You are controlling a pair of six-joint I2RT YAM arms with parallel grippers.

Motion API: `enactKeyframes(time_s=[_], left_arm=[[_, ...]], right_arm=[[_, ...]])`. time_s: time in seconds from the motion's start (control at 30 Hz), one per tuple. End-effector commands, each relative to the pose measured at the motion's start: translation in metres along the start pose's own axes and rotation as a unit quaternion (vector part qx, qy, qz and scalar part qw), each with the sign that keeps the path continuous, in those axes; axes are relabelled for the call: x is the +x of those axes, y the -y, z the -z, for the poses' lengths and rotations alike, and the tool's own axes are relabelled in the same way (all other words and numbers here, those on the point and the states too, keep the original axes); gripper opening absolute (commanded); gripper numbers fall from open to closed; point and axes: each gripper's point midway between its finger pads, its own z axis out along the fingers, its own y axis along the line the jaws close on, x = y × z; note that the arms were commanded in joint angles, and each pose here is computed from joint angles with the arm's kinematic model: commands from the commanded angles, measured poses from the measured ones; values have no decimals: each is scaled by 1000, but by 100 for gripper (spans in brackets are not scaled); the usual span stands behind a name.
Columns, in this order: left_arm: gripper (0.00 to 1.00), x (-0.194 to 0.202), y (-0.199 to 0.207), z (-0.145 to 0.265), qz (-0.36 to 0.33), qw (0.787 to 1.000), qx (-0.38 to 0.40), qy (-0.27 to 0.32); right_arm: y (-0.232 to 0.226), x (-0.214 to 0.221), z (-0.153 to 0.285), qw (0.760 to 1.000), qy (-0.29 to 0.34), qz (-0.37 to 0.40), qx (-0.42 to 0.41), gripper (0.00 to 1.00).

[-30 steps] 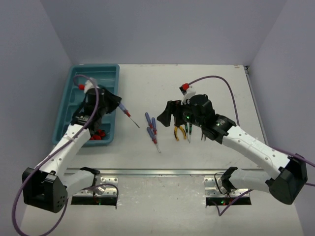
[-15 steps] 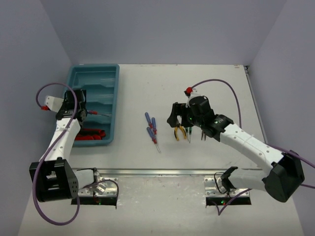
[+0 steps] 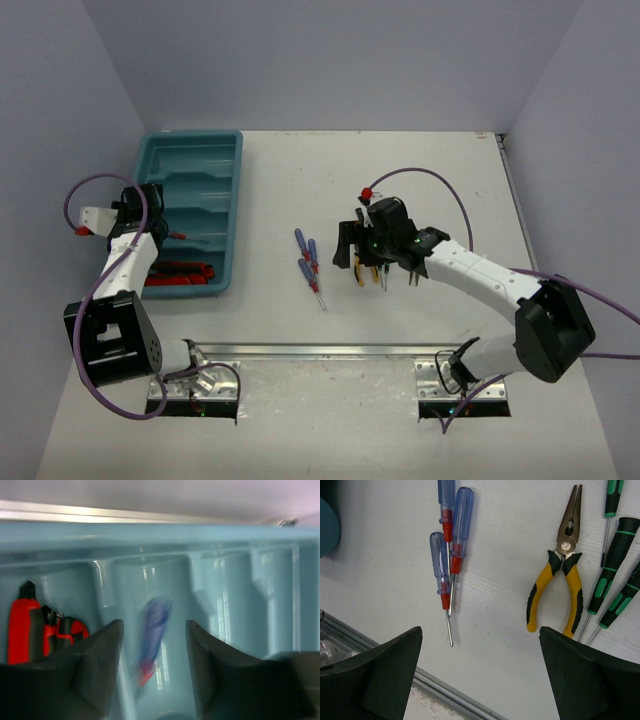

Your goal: Sort the tools into containers

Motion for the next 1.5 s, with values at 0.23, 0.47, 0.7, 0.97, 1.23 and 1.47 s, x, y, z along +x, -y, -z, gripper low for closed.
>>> enactKeyframes(time_s=[0.23, 0.47, 0.7, 0.97, 1.23, 1.47], left_arm=[[96, -25, 65, 48, 33, 991, 122, -48], [100, -25, 89, 130, -10, 949, 290, -125], [100, -11, 66, 168, -110, 909, 375, -144], [100, 8, 40, 173, -189, 887, 391, -158], [100, 23, 33, 170, -201, 878, 396, -181], [100, 27, 33, 175, -207, 868, 408, -192]], right_arm=[[-25, -33, -33, 999, -16, 12, 29, 71], [-22, -31, -78, 994, -55, 29, 85, 49], [-28, -22, -107, 991, -77, 48, 103, 44], [-35, -10, -123, 989, -96, 46, 99, 43], [-23, 1, -134, 984, -112, 51, 129, 38], [-7, 18, -143, 978, -131, 54, 154, 30]])
